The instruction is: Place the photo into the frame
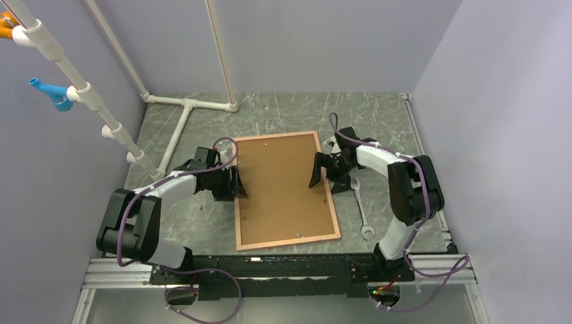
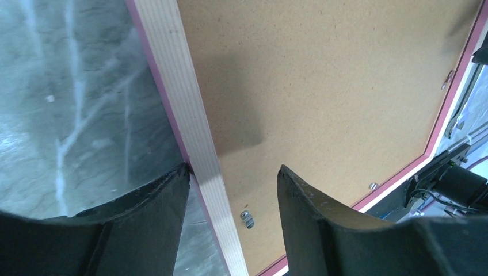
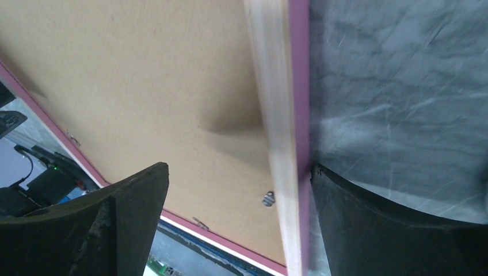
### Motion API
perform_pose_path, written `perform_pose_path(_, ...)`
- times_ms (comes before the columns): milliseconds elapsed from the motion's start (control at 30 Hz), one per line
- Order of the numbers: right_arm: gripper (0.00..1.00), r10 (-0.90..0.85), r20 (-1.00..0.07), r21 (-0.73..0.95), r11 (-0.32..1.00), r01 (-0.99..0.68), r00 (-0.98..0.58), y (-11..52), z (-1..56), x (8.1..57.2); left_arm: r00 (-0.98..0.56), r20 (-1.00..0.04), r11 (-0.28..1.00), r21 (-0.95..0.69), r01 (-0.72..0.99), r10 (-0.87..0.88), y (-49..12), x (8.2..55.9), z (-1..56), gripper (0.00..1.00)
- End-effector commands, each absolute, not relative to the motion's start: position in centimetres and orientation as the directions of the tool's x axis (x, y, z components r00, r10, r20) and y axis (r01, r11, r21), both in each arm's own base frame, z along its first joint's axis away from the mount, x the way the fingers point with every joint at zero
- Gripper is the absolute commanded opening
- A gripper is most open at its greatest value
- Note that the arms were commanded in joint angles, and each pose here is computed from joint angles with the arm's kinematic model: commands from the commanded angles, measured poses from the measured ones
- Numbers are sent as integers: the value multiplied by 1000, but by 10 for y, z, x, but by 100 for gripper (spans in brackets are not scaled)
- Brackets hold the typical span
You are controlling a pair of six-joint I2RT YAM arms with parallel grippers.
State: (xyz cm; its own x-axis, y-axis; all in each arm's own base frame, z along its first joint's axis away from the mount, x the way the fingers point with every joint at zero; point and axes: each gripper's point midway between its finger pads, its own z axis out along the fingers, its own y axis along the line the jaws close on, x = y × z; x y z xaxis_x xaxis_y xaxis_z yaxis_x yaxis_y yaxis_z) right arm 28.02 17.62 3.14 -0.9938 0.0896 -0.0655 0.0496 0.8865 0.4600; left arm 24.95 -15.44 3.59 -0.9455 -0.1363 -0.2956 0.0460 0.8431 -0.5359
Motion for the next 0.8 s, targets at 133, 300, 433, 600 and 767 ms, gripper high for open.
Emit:
perform_pose_path(133, 94, 82, -81, 477, 878, 33, -993, 179, 35, 263, -941, -319, 820, -565, 89, -117, -176, 253, 46, 66)
perform_pose_path(300, 94, 86, -100, 458, 889, 31, -991, 175, 39, 261, -934, -331, 880, -473, 42, -133, -155, 239, 46, 86)
perform_pose_path(433, 94, 83, -100, 457, 889, 28, -991, 174, 40, 259, -934, -330, 882, -469, 34, -139, -160, 219, 49, 89)
perform_pose_path(600, 95, 79, -95, 458, 888, 27, -992, 175, 36, 257, -940, -314, 905, -425, 12, -134, -165, 197, 42, 85)
perform_pose_path(767, 95, 77, -90, 459, 888, 27, -993, 177, 33, 256, -946, -306, 928, -372, 20, -102, -167, 190, 35, 82)
